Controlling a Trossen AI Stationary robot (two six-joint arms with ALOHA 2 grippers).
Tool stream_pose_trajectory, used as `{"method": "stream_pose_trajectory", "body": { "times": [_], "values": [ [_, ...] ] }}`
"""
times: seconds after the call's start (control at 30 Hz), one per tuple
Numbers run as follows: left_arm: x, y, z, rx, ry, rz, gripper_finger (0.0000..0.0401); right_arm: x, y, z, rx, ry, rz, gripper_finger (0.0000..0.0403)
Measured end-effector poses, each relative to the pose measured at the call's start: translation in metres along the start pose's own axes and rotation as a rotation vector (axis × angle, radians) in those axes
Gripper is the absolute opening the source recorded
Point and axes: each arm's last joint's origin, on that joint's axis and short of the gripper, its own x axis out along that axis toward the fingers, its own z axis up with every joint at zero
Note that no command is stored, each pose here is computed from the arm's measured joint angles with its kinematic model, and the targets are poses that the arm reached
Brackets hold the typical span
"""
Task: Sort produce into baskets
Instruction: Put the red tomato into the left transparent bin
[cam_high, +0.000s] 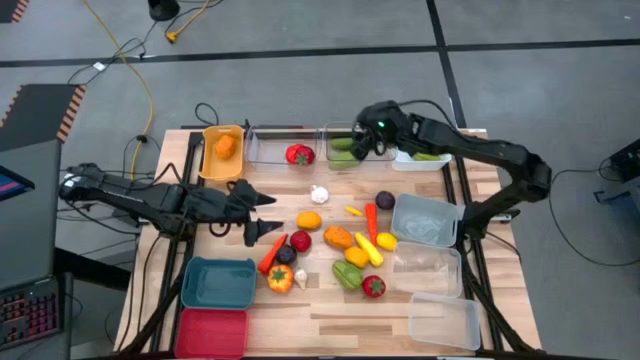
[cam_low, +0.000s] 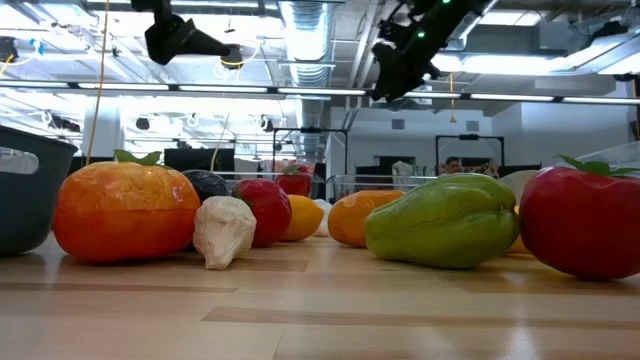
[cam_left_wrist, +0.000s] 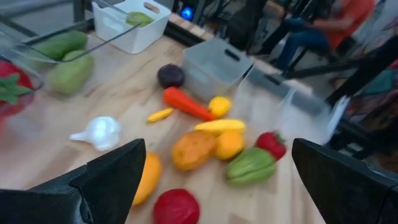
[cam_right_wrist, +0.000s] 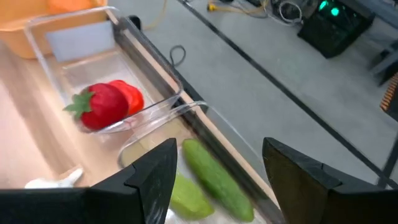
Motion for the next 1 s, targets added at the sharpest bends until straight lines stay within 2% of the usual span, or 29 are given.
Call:
{"method": "stream_pose_trajectory", "body": {
  "times": [0.1, 0.3, 0.5, 0.73, 1.0],
  "values": [
    [0.001, 0.001, 0.003, -0.021, 0.001, -0.043, 0.0393, -0.007, 0.007, -0.019, -0.002, -0.007, 0.024, 0.0265],
    [0.003, 0.007, 0.006, -0.071, -0.006, -0.019, 0.0393, -0.017, 0.022, -0.051, 0.029, 0.004, 0.075, 0.0265],
    [0.008, 0.007, 0.008, -0.095, 0.017, -0.005, 0.0393, -0.026, 0.042, -0.066, 0.018, -0.018, 0.144, 0.0265],
    [0.031, -0.007, 0.019, -0.049, 0.154, 0.086, 0.0393, -0.042, 0.07, -0.065, -0.019, -0.08, 0.237, 0.0265],
    [0.069, -0.022, 0.026, -0.022, 0.397, 0.271, 0.0393, -0.06, 0.094, -0.07, -0.079, -0.1, 0.331, 0.0265]
  ]
}}
